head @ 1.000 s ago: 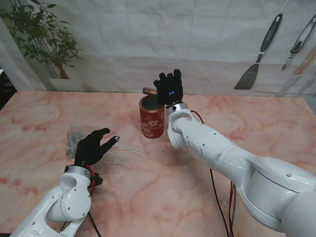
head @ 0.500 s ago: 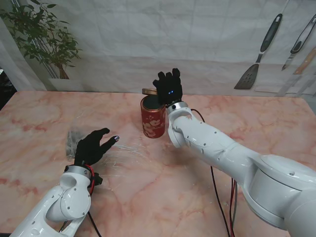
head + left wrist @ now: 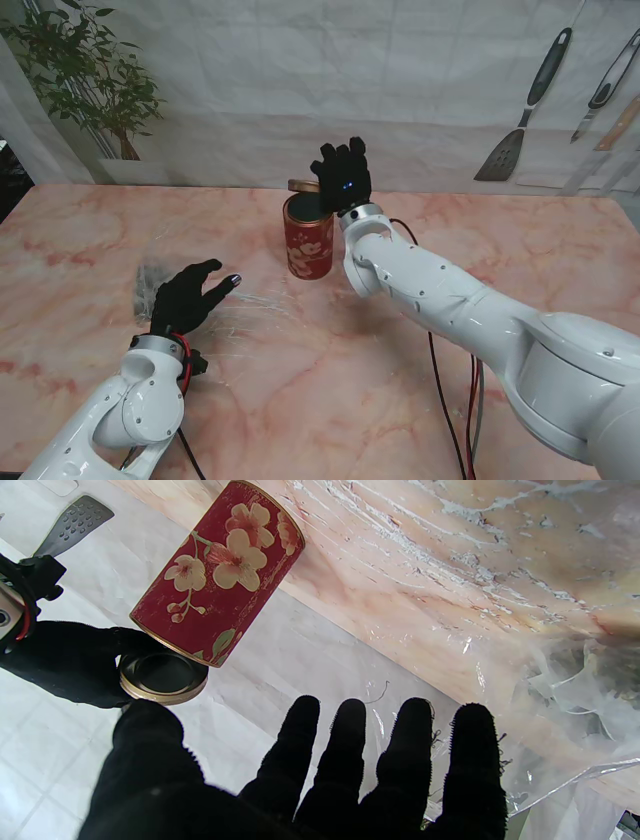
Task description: Insert tea bags into the tea bag box
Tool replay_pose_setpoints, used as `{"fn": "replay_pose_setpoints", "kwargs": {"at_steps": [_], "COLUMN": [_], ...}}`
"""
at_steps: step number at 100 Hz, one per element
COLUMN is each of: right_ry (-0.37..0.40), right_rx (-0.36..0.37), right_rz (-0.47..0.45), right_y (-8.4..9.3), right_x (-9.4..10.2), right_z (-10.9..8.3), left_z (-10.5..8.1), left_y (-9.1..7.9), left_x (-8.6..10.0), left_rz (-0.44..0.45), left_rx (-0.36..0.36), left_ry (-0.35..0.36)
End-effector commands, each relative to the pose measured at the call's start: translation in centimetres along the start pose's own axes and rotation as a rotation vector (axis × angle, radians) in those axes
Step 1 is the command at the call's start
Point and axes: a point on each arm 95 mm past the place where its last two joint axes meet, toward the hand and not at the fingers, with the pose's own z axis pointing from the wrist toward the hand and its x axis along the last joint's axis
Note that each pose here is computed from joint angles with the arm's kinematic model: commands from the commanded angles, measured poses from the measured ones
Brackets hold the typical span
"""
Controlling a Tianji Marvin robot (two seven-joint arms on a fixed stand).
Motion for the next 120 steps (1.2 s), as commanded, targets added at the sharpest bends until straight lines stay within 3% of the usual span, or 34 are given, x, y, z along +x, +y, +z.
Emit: {"fn": "replay_pose_setpoints", "kwargs": {"at_steps": [1,120], "right_ry": [0.011,0.049], "right_rx": [0.01,0.046], "right_rz": [-0.002,0.012], "right_y": [-0.08,-0.74], "right_x": [-0.22,-0.94], "right_z": [-0.04,-0.53], "left_z": [0.07,0.04], "left_y": [-0.01,-0.06], "left_x": [0.22,0.36], "left_rz": [-0.008,-0.007], "left_rx": [-0.006,-0.01], "left_ry": [0.001,0.003]}}
